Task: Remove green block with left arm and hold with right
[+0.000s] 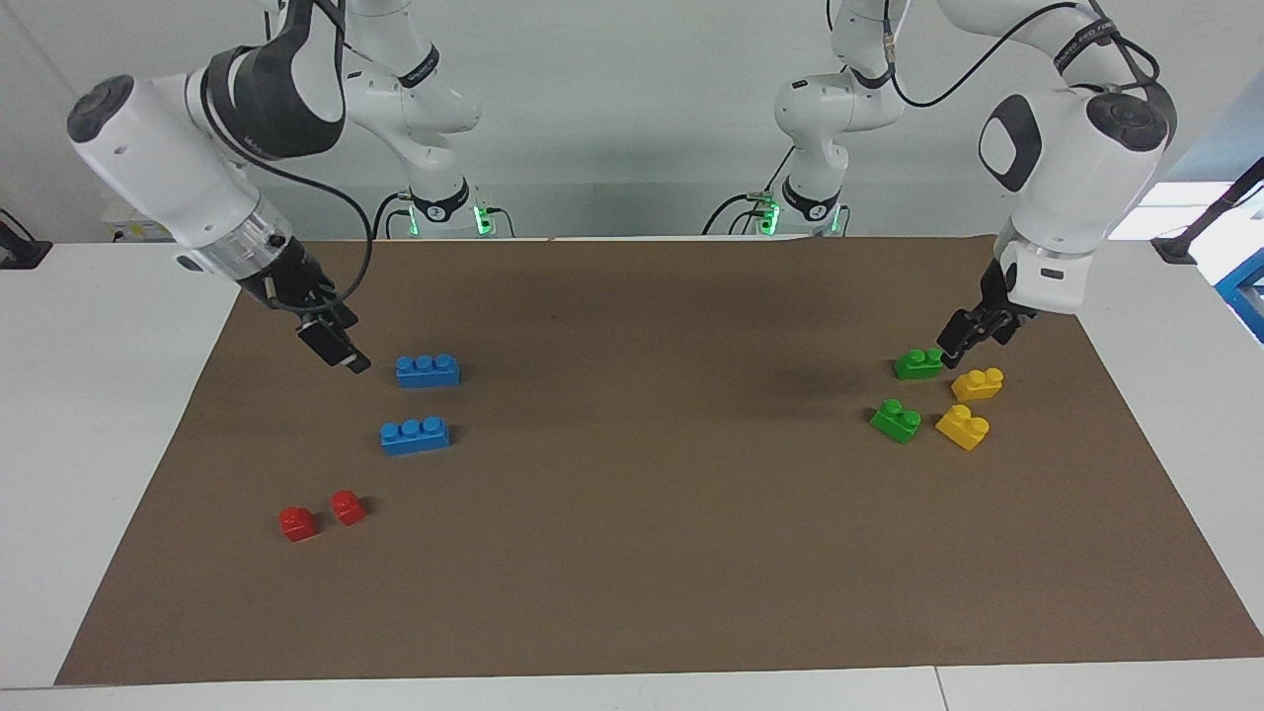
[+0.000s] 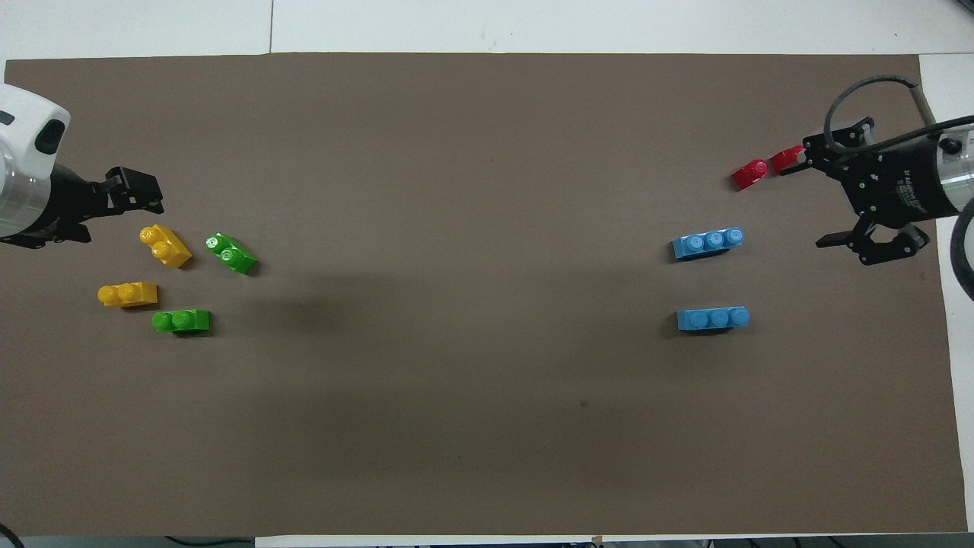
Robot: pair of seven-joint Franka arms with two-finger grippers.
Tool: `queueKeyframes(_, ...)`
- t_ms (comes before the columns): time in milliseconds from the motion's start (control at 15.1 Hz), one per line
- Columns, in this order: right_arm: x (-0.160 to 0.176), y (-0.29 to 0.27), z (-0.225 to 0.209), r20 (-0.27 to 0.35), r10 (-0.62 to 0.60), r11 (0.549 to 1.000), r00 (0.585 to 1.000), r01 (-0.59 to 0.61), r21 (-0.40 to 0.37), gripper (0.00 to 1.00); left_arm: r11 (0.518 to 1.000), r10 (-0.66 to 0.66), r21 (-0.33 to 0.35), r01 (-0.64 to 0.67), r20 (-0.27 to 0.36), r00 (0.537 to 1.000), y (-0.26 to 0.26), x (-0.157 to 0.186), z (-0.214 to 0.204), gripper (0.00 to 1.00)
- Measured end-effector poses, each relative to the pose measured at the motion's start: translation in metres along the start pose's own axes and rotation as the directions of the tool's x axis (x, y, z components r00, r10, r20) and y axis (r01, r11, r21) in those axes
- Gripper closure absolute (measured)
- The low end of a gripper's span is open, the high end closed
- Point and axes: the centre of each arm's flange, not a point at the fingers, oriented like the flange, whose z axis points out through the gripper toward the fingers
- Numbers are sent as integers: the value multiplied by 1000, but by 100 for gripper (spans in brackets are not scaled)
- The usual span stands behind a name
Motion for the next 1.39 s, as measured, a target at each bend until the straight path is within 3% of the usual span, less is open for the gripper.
queueKeyframes(133, -13, -1, -33, -35, -163, 987, 986, 163, -19, 0, 997, 82, 10, -82, 17, 996, -4, -12, -27, 0)
queueKeyframes(265, -20, 3, -58, -45, -341, 939, 939, 338, -65, 0, 989, 144, 14, -144, 28, 989, -7, -21, -50, 0)
queueKeyframes(531, -27, 15, -85, 5, -592, 793, 806, 583, -179, 0, 985, 170, 16, -170, 24, 985, -9, -32, -77, 0)
queueKeyframes(664, -26, 22, -89, 37, -674, 716, 737, 665, -211, 0, 985, 172, 19, -173, 48, 984, -9, -36, -85, 0)
queueKeyframes(796, -22, 26, -91, 47, -716, 668, 696, 704, -241, 0, 986, 167, 2, -168, 78, 983, -11, -40, -96, 0)
queueKeyframes(929, -19, 28, -92, 49, -733, 645, 679, 716, -267, 0, 985, 173, -13, -173, 91, 981, -13, -41, -106, 0)
queueKeyframes(1394, -16, 30, -92, 52, -729, 647, 682, 713, -271, 0, 978, 207, -24, -206, 135, 969, -12, -42, -106, 0)
